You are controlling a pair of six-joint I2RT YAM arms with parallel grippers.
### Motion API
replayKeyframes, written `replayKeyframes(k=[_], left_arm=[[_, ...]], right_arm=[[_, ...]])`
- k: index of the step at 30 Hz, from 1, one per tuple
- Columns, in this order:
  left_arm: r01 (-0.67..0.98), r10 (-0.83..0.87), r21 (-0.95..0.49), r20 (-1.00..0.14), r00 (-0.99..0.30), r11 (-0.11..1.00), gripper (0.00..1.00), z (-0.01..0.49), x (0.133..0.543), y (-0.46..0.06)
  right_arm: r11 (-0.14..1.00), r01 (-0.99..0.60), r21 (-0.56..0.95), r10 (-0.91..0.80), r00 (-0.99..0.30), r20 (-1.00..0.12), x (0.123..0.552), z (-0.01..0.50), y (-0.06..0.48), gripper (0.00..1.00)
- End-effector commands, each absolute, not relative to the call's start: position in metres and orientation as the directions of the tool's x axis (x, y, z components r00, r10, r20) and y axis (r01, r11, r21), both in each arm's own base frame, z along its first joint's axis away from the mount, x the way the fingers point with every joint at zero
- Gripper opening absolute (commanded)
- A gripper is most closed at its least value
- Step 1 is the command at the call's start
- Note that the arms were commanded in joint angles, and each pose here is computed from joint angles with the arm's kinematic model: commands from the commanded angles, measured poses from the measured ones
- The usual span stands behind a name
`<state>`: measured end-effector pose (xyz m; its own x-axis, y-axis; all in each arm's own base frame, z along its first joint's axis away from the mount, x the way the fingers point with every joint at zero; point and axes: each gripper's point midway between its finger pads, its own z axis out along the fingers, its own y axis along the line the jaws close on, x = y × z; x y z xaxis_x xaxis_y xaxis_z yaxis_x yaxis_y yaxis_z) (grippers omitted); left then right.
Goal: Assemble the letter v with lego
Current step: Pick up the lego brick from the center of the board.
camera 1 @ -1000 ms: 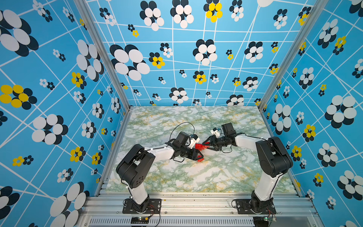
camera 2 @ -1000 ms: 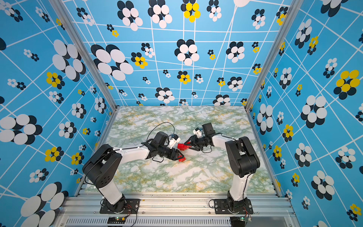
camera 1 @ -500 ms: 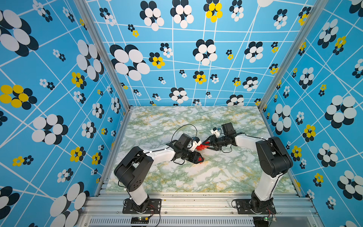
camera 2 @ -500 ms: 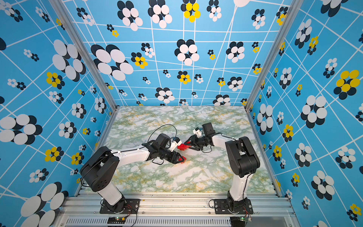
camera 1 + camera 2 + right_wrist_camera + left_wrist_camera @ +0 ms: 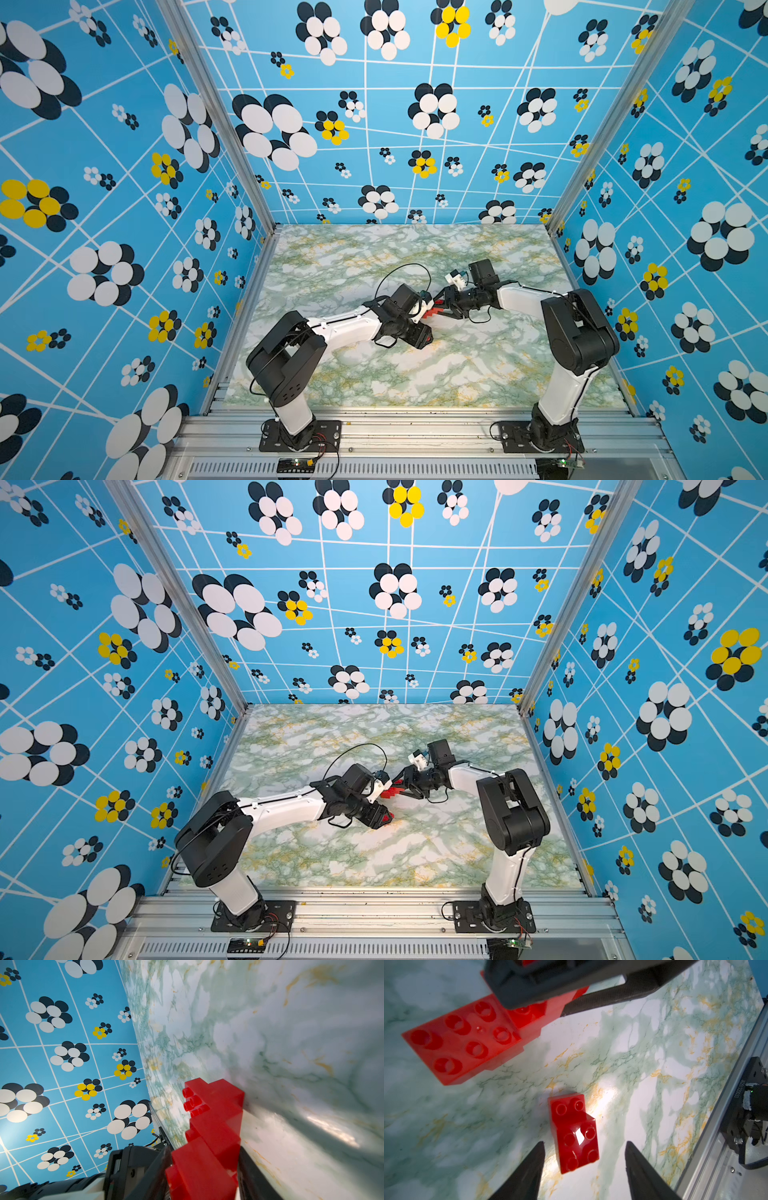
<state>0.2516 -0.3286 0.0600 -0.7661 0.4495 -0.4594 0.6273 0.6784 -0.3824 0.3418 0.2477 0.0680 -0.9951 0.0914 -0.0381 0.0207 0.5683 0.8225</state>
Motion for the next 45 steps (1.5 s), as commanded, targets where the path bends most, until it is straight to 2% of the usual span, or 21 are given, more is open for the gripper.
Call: replayKeyframes(k=[1,18,26,32,45], left_arm=[[0.637,0.484,-0.342,-0.436,-0.759,0.691,0.62,0.052,0.253,-0.328],[0.644,0.512,-0.31,-0.411,-0.754,0.7,0.51,0.039,0.254,-0.331],[0.639,0.509,-0.299,-0.41,-0.757,0.709,0.46,0.035,0.256,-0.33],[0.64,0.501,-0.297,-0.427,-0.753,0.708,0.42,0.041,0.259,-0.332],[0.63,0.446,-0.339,-0.483,-0.754,0.698,0.33,0.075,0.267,-0.325]], right_arm=[[0.584,0.021,0.811,0.082,-0.996,-0.034,0.343,0.065,0.249,0.52],[0.584,0.035,0.811,0.089,-0.996,-0.021,0.34,0.06,0.248,0.53],[0.549,0.066,0.833,0.114,-0.993,0.004,0.338,0.057,0.25,0.55],[0.545,0.073,0.835,0.117,-0.993,0.01,0.337,0.055,0.25,0.58],[0.554,0.07,0.83,0.11,-0.994,0.011,0.339,0.055,0.251,0.53]])
